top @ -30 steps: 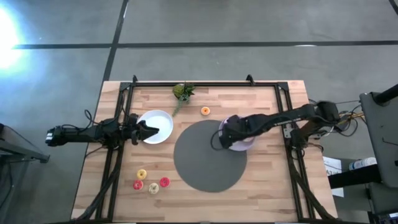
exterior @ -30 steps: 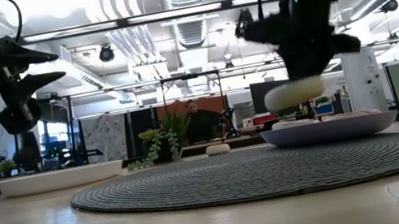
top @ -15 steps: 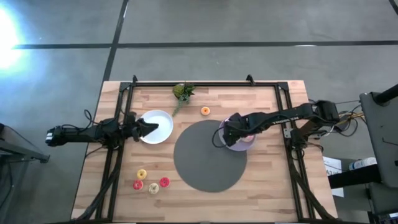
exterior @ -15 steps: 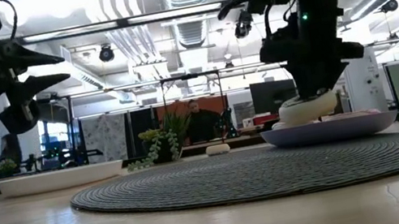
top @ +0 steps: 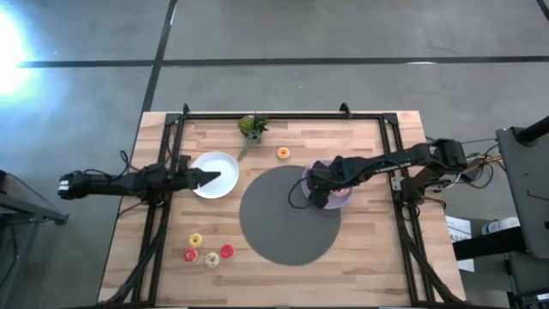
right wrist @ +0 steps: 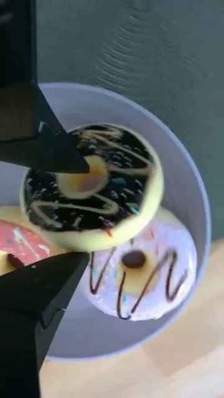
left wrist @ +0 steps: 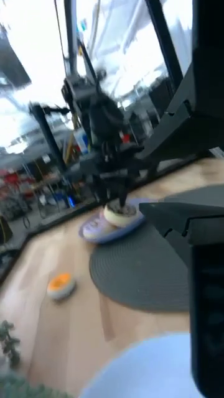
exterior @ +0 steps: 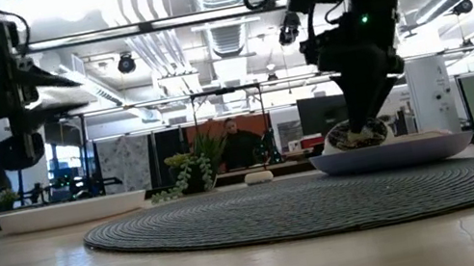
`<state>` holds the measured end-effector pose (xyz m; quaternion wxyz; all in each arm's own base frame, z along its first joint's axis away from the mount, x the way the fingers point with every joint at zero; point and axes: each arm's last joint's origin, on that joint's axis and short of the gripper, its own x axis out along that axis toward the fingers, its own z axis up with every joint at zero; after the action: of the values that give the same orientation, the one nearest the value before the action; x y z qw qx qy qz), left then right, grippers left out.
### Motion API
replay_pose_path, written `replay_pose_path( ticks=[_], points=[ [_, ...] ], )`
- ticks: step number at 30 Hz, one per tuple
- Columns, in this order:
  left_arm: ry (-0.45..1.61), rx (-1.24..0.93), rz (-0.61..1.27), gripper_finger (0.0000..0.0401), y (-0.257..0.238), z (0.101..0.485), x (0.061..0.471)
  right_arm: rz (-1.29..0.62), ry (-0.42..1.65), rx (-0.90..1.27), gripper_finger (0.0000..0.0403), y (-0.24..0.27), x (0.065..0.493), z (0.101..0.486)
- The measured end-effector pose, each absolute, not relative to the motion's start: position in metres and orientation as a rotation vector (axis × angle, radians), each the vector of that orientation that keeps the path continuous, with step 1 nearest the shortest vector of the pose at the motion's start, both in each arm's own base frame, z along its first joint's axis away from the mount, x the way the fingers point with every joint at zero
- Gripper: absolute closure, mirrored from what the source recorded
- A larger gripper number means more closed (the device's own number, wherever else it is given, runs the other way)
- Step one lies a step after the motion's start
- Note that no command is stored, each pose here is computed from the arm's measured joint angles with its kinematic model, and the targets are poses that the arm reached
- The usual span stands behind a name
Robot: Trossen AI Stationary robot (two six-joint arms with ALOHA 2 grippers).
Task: Pick & Place donuts
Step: Put the large black donut on the purple plate, then put the small blue donut on the white plate
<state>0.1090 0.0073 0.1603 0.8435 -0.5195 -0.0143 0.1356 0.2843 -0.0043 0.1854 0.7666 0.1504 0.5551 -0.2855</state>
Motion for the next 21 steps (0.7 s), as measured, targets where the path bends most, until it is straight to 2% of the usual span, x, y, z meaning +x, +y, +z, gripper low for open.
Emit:
replay_pose_path(
  ticks=[7,15,21],
  points=[
    [0.040,-0.980,0.315,0.0309,0.007,0.180,0.121,-0.507,1.260,0.313,0.0202,-0.001,0.284,0.189],
    [0.147,-0.876,0.301,0.0309,0.006,0.189,0.136,-0.524,1.318,0.285,0.0191,0.004,0.267,0.206],
    [0.166,-0.855,0.309,0.0309,0.006,0.192,0.141,-0.558,1.241,0.260,0.0191,0.002,0.256,0.226]
  ],
)
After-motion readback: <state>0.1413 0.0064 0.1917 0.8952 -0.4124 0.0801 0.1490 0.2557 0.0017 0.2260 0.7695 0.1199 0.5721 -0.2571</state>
